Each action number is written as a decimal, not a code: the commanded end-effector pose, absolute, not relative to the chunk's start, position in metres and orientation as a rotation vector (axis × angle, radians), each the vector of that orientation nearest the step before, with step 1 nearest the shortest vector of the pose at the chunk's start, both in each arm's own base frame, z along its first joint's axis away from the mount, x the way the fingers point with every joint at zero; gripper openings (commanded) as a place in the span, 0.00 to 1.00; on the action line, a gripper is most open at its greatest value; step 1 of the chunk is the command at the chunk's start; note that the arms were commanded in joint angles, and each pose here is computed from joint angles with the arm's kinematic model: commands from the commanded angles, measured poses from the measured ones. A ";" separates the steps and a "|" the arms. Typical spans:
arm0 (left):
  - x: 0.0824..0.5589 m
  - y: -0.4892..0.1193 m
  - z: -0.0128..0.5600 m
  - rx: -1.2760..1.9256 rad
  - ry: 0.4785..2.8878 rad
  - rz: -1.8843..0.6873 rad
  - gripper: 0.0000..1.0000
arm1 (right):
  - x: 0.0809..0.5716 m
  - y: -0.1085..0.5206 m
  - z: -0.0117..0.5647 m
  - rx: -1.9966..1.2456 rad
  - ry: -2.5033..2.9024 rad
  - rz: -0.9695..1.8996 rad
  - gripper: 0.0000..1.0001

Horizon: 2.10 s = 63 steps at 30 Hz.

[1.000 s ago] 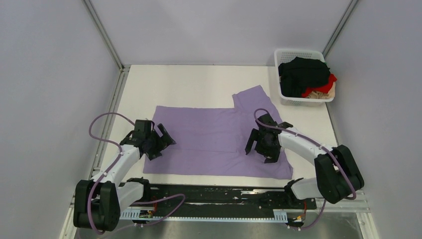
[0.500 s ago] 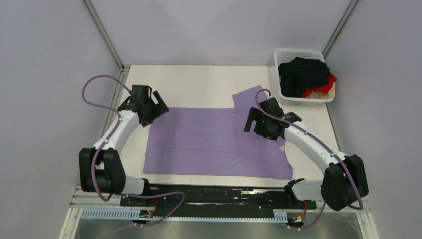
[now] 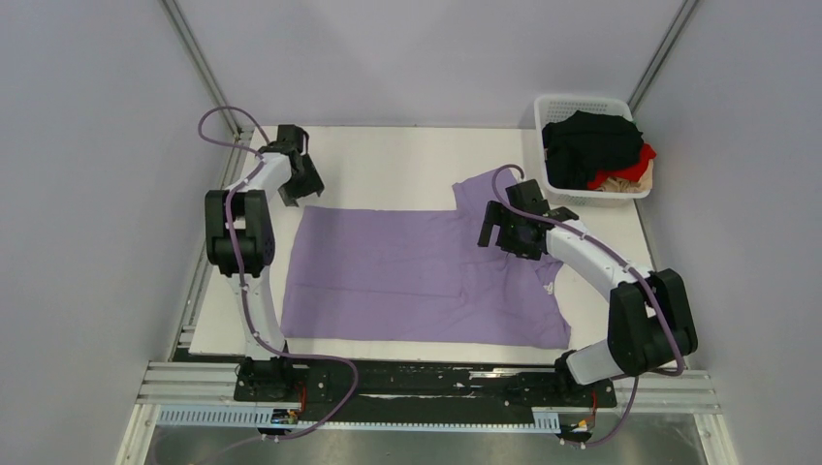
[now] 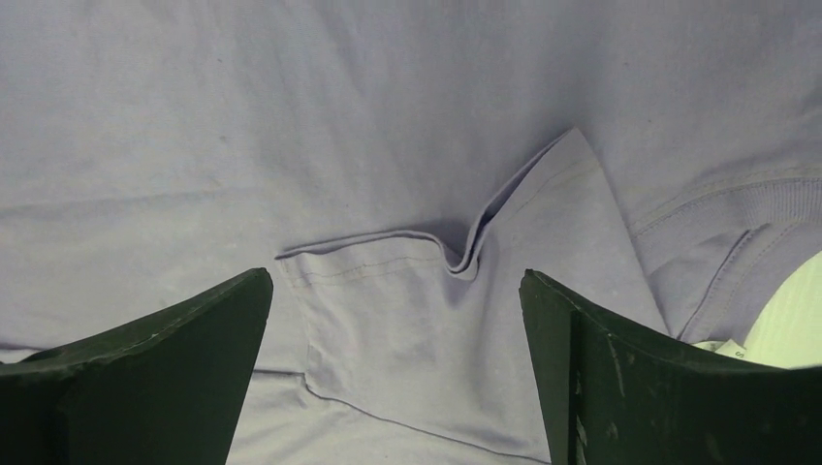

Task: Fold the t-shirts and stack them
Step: Grab the side of the flattened tshirt furthest away from the robot with both arms

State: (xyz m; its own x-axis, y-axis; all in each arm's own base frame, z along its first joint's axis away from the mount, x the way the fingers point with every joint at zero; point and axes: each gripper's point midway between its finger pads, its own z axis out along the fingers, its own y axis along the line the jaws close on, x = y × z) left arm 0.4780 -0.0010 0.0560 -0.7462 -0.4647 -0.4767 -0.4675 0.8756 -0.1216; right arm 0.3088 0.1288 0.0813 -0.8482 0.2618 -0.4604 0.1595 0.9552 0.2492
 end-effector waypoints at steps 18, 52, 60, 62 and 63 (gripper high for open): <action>0.440 -0.001 0.013 -0.578 2.766 0.169 0.29 | 0.345 0.118 0.097 0.293 2.489 0.191 1.00; 0.432 -0.018 0.072 -0.536 2.651 0.075 0.00 | 0.568 0.101 0.024 0.205 2.427 -0.055 0.69; 0.428 -0.019 0.083 -0.542 2.637 0.062 0.00 | 0.563 0.101 0.048 0.204 2.394 -0.039 0.10; 0.427 -0.018 0.089 -0.544 2.625 0.065 0.00 | 0.565 0.102 0.065 0.203 2.362 -0.025 0.00; 0.425 -0.018 0.093 -0.546 2.618 0.066 0.00 | 0.564 0.104 0.073 0.196 2.350 -0.018 0.00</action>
